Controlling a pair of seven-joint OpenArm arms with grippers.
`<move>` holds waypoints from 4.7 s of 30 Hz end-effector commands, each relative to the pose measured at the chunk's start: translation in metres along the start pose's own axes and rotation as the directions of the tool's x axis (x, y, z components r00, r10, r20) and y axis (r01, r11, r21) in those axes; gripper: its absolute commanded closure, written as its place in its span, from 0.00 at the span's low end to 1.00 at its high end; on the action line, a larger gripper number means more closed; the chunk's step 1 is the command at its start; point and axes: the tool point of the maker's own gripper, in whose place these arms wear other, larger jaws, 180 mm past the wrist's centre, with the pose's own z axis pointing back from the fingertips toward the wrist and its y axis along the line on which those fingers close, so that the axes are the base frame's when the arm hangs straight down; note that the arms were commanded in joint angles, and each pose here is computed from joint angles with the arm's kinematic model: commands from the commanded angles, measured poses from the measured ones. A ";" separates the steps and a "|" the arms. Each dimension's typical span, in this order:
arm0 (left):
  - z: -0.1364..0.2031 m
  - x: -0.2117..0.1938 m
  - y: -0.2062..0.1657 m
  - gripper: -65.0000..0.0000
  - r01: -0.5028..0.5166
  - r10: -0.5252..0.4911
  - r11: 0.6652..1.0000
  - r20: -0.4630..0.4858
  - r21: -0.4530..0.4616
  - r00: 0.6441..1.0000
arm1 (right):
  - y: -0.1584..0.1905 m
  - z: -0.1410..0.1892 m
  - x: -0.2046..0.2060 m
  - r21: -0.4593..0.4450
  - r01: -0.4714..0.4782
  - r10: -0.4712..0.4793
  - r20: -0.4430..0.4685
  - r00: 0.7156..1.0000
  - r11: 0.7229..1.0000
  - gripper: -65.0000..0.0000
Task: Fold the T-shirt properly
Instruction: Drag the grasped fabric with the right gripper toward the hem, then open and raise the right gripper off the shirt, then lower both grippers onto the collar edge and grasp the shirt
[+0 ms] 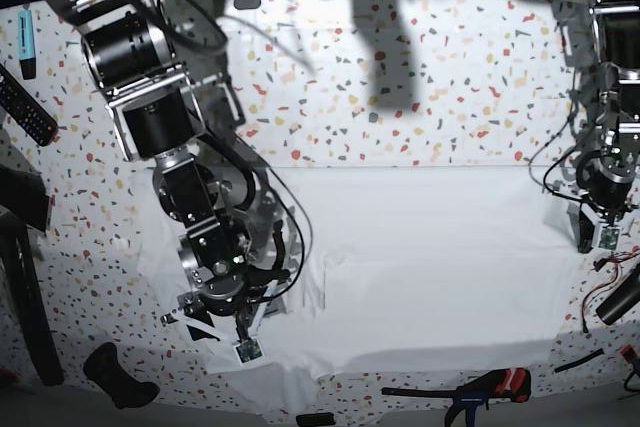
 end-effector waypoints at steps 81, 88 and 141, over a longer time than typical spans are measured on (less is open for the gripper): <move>0.001 -0.040 -0.055 0.67 -0.514 0.499 0.852 -0.145 -0.099 0.855 | 0.097 0.040 -0.170 0.382 0.177 -0.093 -0.228 0.969 0.907 0.48; 0.021 -0.050 -0.063 0.67 -0.487 0.468 0.865 -0.156 -0.120 0.870 | 0.118 0.074 -0.186 0.417 0.177 -0.082 -0.235 0.969 0.892 0.48; 0.016 -0.072 -0.116 0.73 -0.279 0.159 0.930 -0.426 -0.238 0.891 | 0.106 0.114 -0.226 0.423 0.132 0.014 -0.323 0.946 0.896 0.48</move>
